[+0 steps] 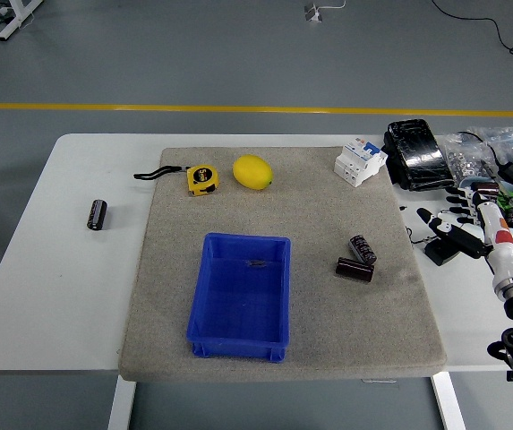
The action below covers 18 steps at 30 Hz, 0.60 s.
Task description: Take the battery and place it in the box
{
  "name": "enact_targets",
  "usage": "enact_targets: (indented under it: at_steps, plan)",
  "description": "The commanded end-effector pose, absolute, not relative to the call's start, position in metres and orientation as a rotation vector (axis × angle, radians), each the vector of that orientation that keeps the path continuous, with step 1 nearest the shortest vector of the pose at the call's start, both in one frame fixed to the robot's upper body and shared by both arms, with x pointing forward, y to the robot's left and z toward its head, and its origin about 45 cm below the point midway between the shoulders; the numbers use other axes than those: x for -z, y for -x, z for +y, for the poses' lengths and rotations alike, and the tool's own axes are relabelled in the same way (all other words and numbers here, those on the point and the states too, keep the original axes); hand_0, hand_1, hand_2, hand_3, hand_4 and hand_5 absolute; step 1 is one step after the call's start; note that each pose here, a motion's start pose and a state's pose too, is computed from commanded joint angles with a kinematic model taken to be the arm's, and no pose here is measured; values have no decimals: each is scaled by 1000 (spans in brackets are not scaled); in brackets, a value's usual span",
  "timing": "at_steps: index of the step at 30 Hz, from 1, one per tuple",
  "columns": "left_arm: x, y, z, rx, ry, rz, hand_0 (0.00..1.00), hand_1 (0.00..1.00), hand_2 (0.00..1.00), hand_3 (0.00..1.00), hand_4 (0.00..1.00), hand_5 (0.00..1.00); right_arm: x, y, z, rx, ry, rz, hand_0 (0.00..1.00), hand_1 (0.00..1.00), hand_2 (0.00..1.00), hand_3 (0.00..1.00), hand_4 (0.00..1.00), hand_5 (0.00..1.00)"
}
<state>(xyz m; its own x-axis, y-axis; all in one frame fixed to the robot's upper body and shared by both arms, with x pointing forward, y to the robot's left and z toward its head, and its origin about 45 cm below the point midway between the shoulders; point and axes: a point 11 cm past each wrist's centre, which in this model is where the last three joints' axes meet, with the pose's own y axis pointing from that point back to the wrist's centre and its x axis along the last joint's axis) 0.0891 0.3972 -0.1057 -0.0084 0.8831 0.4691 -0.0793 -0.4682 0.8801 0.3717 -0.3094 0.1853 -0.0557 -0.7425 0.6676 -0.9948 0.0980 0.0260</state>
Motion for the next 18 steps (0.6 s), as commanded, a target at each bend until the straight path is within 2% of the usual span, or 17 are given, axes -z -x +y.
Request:
enact_targets:
  at_steps: [2, 3, 8, 9, 18]
  plan:
    - [106, -89, 397, -1584, -1500, 870, 671, 574, 615, 653, 641, 769, -186, -372, -304, -671, -1677, -1821, 607, 603, 646, 696, 998, 409]
    - [106, -88, 398, -1583, -1502, 870, 670, 574, 614, 653, 643, 770, -187, -373, -300, -703, -1666, -1798, 522, 539, 550, 589, 998, 360]
    - [106, -85, 399, -1576, -1512, 873, 670, 574, 614, 653, 643, 770, -182, -375, -274, -830, -1615, -1675, 522, 539, 550, 589, 998, 360]
    - [106, -85, 399, -1574, -1515, 873, 670, 573, 613, 653, 642, 769, -180, -376, -270, -838, -1609, -1660, 469, 488, 497, 523, 998, 344]
    - [105, -83, 403, -1559, -1538, 869, 663, 572, 609, 653, 643, 769, -166, -386, -245, -833, -1572, -1563, 443, 459, 468, 499, 998, 348]
